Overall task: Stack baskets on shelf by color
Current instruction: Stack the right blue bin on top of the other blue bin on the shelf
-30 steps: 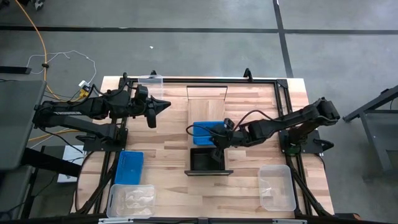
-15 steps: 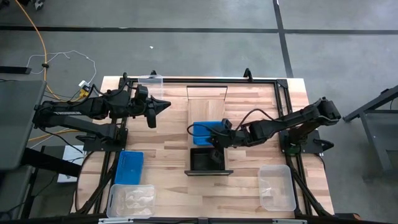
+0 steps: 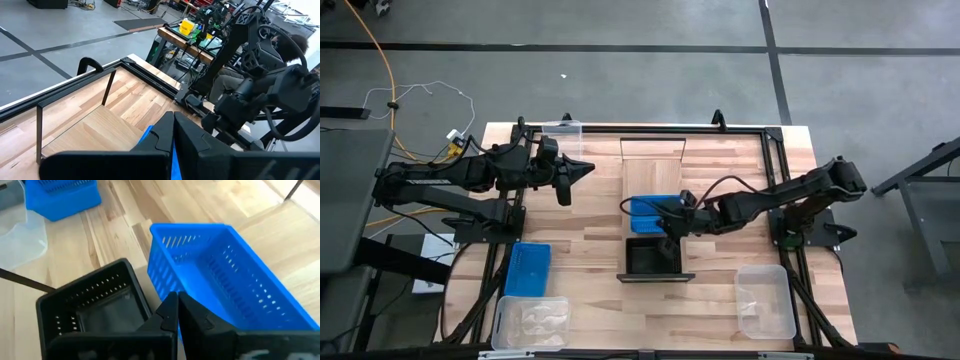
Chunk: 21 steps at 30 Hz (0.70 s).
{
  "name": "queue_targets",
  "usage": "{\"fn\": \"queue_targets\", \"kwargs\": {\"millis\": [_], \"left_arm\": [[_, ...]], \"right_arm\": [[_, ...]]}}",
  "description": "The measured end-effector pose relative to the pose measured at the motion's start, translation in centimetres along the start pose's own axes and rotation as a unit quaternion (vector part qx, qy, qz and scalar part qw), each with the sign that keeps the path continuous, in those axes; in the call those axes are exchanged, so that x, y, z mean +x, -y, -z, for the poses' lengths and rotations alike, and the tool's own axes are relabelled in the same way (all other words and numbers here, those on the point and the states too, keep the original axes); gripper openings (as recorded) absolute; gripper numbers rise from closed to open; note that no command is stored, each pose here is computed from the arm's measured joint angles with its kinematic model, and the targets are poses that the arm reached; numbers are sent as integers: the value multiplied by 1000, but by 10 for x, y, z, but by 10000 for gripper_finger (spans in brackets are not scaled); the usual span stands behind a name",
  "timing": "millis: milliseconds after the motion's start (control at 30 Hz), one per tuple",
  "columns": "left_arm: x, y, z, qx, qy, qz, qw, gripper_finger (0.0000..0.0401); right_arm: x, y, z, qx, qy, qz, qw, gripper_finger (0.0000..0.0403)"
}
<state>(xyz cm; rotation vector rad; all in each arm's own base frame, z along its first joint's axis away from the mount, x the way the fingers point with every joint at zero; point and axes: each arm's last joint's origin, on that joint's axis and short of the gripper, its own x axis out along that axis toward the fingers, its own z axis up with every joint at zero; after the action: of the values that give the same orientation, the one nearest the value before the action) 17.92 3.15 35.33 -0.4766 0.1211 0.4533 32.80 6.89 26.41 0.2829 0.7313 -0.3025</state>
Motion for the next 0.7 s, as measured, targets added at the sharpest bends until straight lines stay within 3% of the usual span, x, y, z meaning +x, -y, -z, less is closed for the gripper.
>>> {"fn": "queue_targets", "kwargs": {"millis": [200, 400, 700], "left_arm": [[0, 0, 0, 0, 0, 0, 1000, 0], [1, 0, 1, 1, -5, -2, 1000, 0], [0, -1, 1, 1, -7, -4, 1000, 0]], "right_arm": [[6, -2, 4, -3, -23, -12, 1000, 0], [3, -9, -5, -13, 31, -37, 999, 0], [4, 0, -5, 29, 35, 17, 999, 0]]}}
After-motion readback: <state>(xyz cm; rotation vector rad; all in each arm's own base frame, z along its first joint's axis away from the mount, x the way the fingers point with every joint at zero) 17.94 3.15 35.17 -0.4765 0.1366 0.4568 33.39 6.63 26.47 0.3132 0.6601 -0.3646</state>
